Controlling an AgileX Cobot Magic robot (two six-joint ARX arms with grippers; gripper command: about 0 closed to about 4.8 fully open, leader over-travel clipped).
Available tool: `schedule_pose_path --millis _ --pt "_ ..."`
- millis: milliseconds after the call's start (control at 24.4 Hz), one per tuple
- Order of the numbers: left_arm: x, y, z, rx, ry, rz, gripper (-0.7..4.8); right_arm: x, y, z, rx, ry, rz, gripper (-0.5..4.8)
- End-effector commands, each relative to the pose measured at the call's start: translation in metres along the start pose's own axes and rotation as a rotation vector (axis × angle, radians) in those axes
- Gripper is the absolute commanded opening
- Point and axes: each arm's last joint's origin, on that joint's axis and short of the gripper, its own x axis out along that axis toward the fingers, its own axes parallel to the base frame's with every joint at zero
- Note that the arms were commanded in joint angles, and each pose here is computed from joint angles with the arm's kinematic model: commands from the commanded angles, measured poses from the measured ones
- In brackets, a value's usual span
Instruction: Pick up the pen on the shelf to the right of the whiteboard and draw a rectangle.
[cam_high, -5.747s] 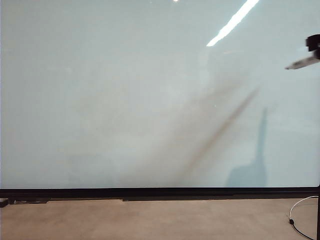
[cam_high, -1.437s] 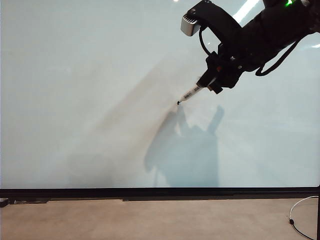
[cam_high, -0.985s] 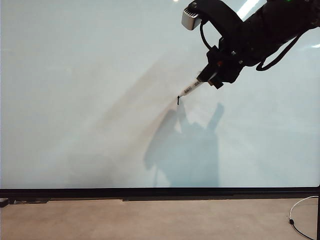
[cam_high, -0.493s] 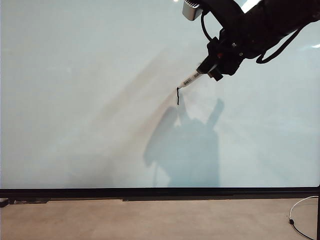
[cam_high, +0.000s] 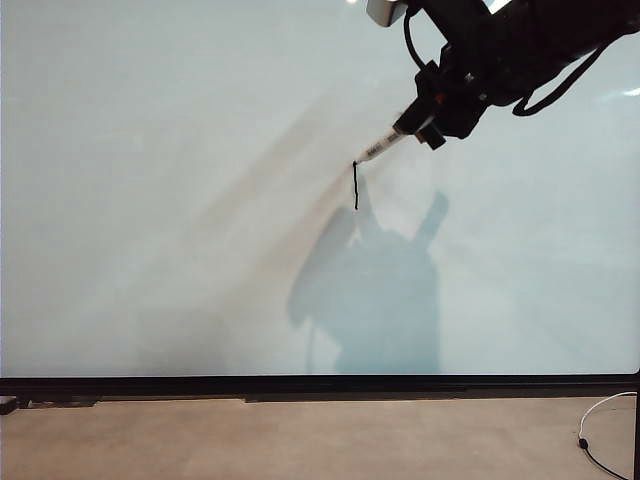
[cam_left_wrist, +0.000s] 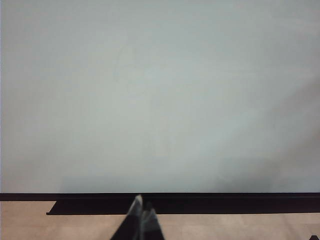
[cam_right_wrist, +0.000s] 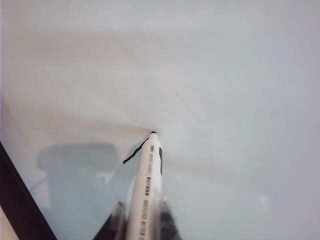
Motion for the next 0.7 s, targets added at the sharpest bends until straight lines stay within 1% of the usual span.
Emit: schedule_pose_path --millis 41,698 --pt "-0.0002 -0.0002 0.0016 0.004 -0.008 -0.004 -0.04 -0.0023 -0.0083 0.0083 -0.006 -0.051 -0.061 -0.04" --pt "-0.0002 -0.0002 0.0014 0.004 -0.008 -0.004 -0.05 -0.0067 -0.0129 0.0136 -0.013 -0.081 -0.089 -0.03"
